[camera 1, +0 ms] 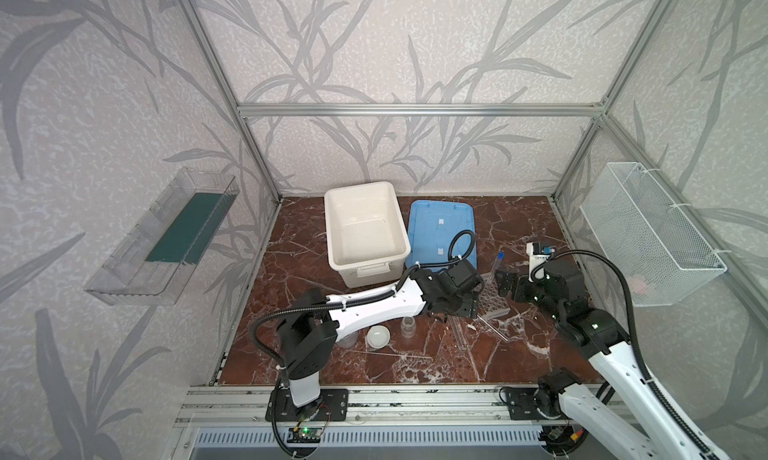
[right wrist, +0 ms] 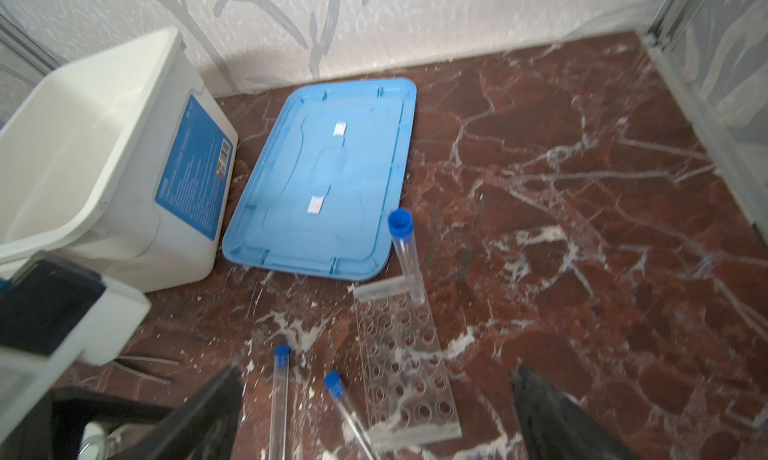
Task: Organize the chemistry lab equipment
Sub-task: 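Lower the tube toward the clear rack with the right gripper while the left reaches down, then grasp a second blue-capped tube with the left gripper and lift it upright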
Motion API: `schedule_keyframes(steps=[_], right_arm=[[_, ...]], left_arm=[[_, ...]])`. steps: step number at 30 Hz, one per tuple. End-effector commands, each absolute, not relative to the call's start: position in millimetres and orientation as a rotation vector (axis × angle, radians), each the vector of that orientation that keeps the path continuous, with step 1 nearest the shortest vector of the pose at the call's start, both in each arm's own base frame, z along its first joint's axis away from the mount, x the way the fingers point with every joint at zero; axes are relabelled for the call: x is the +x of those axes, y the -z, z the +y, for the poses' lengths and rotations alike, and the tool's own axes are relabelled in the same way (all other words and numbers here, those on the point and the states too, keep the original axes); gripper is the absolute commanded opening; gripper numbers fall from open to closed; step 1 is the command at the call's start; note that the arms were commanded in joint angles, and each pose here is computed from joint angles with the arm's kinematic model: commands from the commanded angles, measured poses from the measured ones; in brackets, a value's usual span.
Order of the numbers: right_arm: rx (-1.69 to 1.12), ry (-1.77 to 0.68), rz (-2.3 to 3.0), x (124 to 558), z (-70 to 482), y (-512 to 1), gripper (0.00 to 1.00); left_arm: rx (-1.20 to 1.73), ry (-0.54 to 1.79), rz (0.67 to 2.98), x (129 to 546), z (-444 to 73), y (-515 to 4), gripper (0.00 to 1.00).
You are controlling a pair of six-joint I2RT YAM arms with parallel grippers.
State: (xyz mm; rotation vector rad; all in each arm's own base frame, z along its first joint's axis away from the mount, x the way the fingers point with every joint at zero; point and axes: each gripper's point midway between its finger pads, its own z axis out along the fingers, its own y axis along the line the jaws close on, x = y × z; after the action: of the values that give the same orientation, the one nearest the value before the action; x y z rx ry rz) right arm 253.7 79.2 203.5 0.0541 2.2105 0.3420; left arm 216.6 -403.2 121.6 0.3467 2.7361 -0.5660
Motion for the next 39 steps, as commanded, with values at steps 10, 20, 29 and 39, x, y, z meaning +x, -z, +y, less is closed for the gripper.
schedule_keyframes(steps=[10, 20, 29, 39], right_arm=[[0.145, -0.404, 2.368, 204, 72, -177, 0.99], [0.138, -0.422, 2.338, 201, 72, -180, 0.99], [0.13, -0.44, 2.336, 201, 75, -180, 0.99], [0.131, -0.439, 2.323, 200, 74, -182, 0.99]], left_arm=[[0.406, 0.36, 2.916, 195, -395, -69, 0.67], [0.461, 0.21, 2.95, 184, -394, -35, 0.54], [0.472, 0.157, 2.959, 185, -391, -29, 0.43], [0.504, 0.13, 2.976, 184, -391, -24, 0.36]])
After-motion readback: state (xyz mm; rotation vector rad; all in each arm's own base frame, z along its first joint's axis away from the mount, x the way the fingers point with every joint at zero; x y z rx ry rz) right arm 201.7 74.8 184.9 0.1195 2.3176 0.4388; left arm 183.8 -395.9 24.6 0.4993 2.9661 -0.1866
